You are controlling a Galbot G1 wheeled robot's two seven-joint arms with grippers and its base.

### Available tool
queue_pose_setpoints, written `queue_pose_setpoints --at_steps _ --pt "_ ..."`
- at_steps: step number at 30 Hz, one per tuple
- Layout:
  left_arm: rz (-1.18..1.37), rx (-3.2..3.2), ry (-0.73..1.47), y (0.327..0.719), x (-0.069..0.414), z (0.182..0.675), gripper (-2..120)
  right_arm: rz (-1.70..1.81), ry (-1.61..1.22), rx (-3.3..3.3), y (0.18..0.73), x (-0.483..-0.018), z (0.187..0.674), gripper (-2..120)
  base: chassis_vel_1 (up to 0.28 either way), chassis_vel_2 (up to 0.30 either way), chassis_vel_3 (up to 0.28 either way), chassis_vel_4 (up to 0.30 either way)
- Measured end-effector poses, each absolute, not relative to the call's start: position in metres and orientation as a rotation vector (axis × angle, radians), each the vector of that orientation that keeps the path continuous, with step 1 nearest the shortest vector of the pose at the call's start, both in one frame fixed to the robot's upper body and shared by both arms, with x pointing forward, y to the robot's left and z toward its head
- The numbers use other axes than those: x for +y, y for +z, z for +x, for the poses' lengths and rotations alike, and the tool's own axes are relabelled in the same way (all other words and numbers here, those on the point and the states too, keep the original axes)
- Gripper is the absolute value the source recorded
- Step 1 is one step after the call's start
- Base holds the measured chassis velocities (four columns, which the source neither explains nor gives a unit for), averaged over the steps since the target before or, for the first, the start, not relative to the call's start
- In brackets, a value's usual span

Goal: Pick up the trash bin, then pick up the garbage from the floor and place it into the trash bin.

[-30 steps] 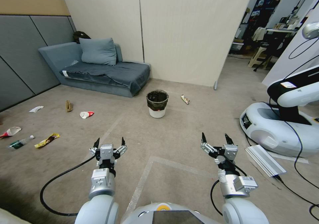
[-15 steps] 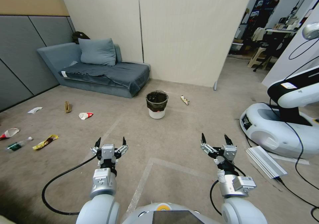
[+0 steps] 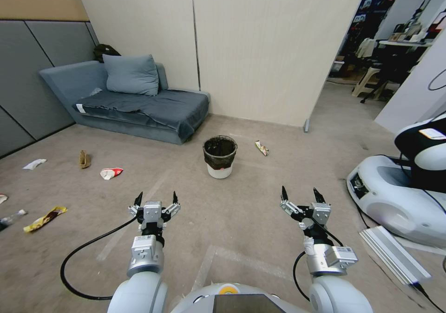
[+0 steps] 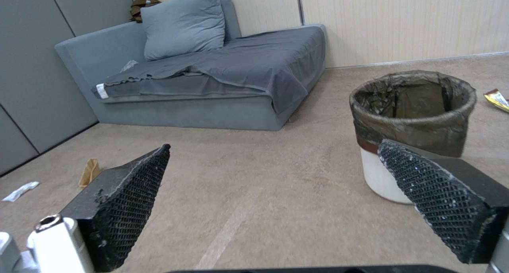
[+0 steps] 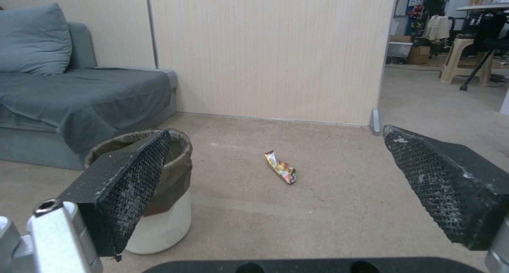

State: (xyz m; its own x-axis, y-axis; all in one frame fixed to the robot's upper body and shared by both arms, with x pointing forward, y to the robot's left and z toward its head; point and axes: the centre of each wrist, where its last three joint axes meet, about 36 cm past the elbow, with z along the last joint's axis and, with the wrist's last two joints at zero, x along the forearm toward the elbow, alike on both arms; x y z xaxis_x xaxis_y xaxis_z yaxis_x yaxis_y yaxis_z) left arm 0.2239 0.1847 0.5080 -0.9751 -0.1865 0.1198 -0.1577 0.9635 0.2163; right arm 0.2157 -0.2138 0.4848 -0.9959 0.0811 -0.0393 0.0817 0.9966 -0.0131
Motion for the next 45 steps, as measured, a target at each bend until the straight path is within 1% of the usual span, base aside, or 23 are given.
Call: queue_pose_setpoints --at_steps 9,45 --pt "0.257 -2.971 -0.314 0.5074 0.1849 0.2233 100 0.122 -0.019 3.110 0.4818 -0.2130 0.2156 100 -0.155 0.164 0.164 -0.161" --pt "0.229 -2.980 -0.305 0.5079 0.1813 0.2238 100 0.129 -0.034 3.108 0.4797 -0.2145 0.2156 100 -0.121 0.115 0.118 -0.116"
